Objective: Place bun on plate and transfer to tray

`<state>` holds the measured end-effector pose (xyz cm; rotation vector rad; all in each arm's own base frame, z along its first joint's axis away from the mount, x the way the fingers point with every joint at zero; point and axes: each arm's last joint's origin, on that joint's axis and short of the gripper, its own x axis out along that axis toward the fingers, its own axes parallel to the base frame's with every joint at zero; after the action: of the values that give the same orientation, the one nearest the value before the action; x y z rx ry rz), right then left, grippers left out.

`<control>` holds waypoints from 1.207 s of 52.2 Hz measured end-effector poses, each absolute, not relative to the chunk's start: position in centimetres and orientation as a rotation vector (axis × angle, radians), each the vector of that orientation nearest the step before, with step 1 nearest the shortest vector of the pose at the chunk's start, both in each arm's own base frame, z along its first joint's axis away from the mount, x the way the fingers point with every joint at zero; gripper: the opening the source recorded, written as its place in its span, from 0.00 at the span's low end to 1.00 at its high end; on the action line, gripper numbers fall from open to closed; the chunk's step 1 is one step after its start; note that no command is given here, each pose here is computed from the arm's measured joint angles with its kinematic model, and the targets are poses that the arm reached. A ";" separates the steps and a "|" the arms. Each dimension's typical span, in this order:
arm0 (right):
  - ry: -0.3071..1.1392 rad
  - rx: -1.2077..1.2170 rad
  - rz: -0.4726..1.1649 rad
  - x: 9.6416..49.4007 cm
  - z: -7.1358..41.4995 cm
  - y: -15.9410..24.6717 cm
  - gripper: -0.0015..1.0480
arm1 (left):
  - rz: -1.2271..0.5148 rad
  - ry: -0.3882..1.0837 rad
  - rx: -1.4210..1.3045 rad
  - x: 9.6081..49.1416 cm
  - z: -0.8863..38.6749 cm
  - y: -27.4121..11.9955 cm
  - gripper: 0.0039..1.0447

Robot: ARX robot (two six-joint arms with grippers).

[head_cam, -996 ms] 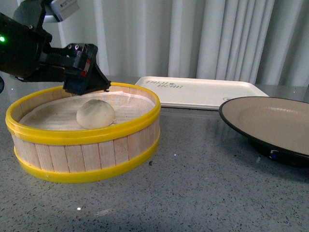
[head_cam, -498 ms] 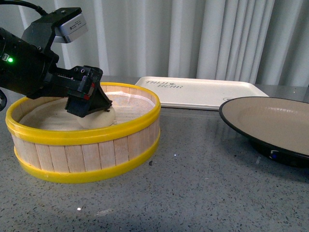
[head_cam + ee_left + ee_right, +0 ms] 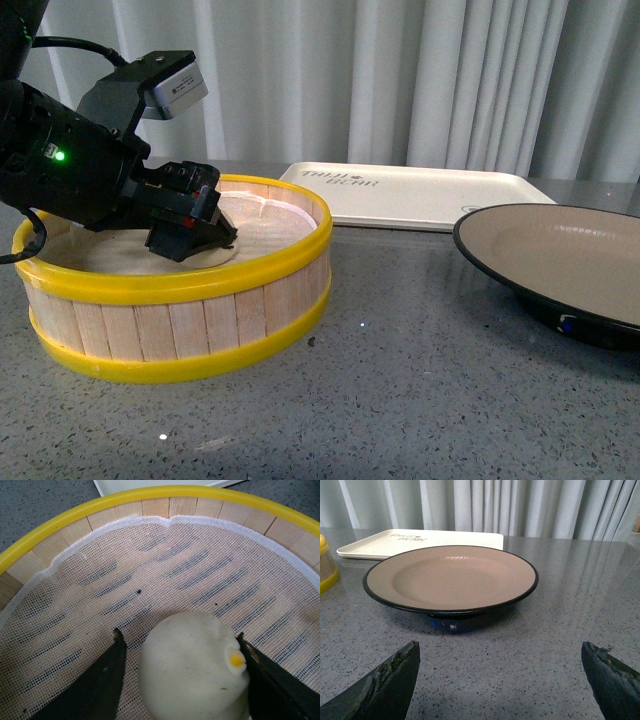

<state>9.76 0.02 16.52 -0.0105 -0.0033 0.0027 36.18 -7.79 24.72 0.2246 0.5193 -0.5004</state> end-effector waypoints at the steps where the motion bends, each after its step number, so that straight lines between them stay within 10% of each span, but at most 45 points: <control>1: -0.003 -0.010 0.003 9.8 16.5 0.0 0.92 | -0.500 0.516 0.224 36.2 24.7 -7.8 0.56; 18: -0.003 -0.011 0.003 9.8 16.5 0.0 0.92 | -0.534 0.402 0.214 36.2 26.4 -8.9 0.06; 38: -0.004 -0.010 0.003 9.8 16.5 0.0 0.92 | -0.805 0.190 0.232 34.2 31.3 -18.2 0.05; 63: -0.003 -0.010 0.003 9.8 16.5 0.0 0.92 | -0.995 0.266 0.322 34.5 27.3 -31.1 0.05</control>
<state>9.76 0.02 16.52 -0.0105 -0.0033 0.0027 34.53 -31.05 27.34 0.3221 0.2663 -0.9946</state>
